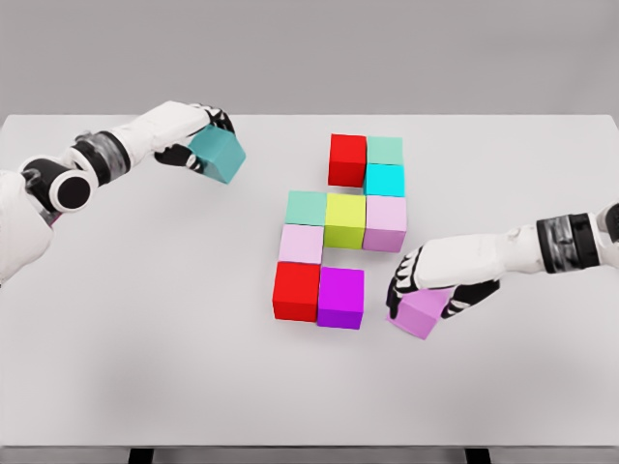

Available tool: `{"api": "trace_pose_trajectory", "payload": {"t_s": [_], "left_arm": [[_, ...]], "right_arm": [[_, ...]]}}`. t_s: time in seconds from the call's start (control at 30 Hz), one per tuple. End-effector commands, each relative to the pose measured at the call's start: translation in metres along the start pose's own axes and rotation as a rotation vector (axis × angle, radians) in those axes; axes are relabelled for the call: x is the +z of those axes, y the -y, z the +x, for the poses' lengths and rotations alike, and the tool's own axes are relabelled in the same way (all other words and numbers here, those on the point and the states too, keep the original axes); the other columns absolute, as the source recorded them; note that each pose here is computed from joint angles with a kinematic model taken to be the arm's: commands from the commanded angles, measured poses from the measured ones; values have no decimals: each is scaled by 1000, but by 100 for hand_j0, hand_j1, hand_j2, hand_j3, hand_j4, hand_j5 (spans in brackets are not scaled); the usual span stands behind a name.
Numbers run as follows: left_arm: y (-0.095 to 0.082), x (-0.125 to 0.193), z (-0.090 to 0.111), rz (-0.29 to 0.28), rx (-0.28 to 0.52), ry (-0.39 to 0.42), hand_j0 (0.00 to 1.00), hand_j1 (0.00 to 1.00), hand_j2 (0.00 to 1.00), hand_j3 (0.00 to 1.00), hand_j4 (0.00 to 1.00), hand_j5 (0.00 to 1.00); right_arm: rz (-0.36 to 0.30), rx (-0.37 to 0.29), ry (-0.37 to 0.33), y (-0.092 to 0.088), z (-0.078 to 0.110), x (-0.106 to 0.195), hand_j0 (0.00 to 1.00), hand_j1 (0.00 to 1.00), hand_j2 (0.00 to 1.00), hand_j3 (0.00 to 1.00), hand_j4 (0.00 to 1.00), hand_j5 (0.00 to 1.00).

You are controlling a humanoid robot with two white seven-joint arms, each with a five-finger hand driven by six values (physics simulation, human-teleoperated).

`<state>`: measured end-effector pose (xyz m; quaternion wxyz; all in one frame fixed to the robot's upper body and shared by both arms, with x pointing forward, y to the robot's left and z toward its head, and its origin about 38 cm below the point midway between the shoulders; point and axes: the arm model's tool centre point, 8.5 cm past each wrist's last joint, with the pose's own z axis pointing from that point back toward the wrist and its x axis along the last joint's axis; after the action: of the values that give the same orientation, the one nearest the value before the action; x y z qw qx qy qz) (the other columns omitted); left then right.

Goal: Assemble the squares on the desktop into the number 2

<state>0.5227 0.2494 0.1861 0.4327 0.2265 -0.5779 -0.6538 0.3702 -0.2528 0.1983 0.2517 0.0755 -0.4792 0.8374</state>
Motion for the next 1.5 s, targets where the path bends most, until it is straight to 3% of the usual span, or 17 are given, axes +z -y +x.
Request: {"api": "trace_pose_trajectory", "payload": {"t_s": [0.0,0.27,0.3,0.33,0.37,0.7,0.9,1.0,1.03,1.07,1.1,1.23,1.3,1.47], "left_arm": [[6,-11,5,-5,20,-9,48,48,48,48,48,48],[6,-49,15,-17,37,-34,48,48,48,48,48,48],[6,-53,17,-17,42,-35,48,48,48,48,48,48],[8,-58,21,-21,48,-37,48,48,48,48,48,48],[7,-60,19,-22,52,-45,48,48,48,48,48,48],[3,-79,39,-4,63,-50,48,48,48,48,48,48],[7,-89,50,-12,76,-47,48,48,48,48,48,48],[9,-91,51,-16,70,-47,48,48,48,48,48,48],[8,-91,52,-14,69,-46,48,48,48,48,48,48],[9,-93,55,-14,71,-40,48,48,48,48,48,48],[9,-94,57,-14,72,-37,48,48,48,48,48,48],[13,-98,61,-21,83,-35,48,48,48,48,48,48],[14,-100,65,-23,85,-29,48,48,48,48,48,48],[16,-102,67,-25,89,-29,48,48,48,48,48,48]], "right_arm": [[-4,-5,5,1,1,-2,65,65,65,65,65,65],[-5,-3,11,2,1,-4,67,67,67,67,67,67],[-6,-2,11,2,1,-4,76,76,76,76,76,76],[-5,-6,12,1,1,-4,98,98,98,98,98,98],[-1,-9,11,-1,1,-4,100,100,100,100,100,100],[-1,-15,-16,-2,-5,4,100,100,100,100,100,100],[-13,8,-99,10,-13,37,100,100,100,100,100,100],[-5,-2,-130,5,-15,50,100,100,100,100,100,100],[-1,-10,-143,2,-15,55,97,97,97,97,97,97],[-2,-18,-155,0,-16,61,85,85,85,85,85,85],[0,-21,-165,-2,-17,65,80,80,80,80,80,80],[-25,-16,-222,4,-19,90,39,39,39,39,39,39],[-22,-21,-229,1,-18,93,27,27,27,27,27,27],[-30,-37,-245,-6,-21,98,16,16,16,16,16,16]]}}
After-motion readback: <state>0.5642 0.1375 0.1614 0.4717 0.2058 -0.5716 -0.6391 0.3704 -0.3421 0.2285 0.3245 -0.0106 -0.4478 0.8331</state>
